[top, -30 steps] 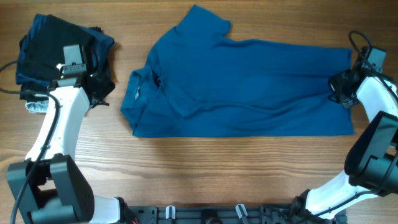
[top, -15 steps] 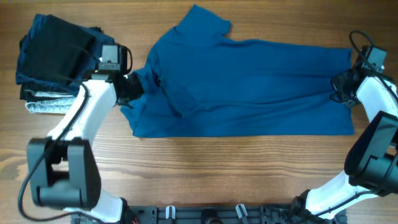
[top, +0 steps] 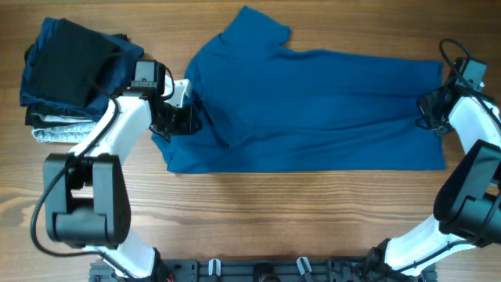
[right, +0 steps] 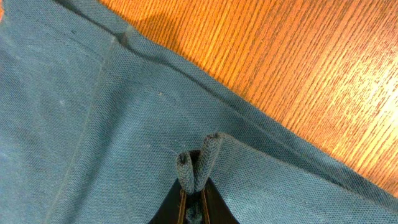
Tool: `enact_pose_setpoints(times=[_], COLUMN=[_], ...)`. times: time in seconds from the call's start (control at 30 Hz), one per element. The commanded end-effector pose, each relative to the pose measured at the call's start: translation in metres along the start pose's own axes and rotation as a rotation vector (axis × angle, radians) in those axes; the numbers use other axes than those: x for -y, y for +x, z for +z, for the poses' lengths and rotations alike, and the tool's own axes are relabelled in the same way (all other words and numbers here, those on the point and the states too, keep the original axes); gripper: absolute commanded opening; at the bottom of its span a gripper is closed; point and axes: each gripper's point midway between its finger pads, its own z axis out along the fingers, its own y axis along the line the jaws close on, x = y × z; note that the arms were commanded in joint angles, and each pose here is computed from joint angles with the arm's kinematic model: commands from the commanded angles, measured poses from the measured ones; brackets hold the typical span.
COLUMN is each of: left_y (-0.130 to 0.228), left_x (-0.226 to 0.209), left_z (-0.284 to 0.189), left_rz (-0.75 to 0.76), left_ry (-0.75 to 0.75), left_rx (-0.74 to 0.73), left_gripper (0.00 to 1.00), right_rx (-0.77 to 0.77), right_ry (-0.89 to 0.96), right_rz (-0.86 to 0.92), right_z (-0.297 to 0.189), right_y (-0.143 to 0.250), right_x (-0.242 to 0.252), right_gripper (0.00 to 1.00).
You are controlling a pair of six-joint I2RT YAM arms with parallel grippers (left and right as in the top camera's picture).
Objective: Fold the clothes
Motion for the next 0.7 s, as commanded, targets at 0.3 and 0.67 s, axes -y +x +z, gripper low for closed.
enact_pose_setpoints(times=[0.3, 0.67], left_y=[-0.007, 0.001], left_x=[-0.015, -0.001], left_z=[0.016, 0.032], left_rz=[0.061, 0.097], left_ry=[-0.062, -0.052], left_rx=[0.011, -0.031], left_gripper=[0.41, 0.35], right_rx=[0.062, 0.061], right_ry=[-0.003, -0.002], right_rz=[0.008, 0.007], right_z=[-0.011, -0.011], right_y=[-0.018, -0.018], right_x=[-0.002, -0.002], right_gripper=[0.06, 0.07])
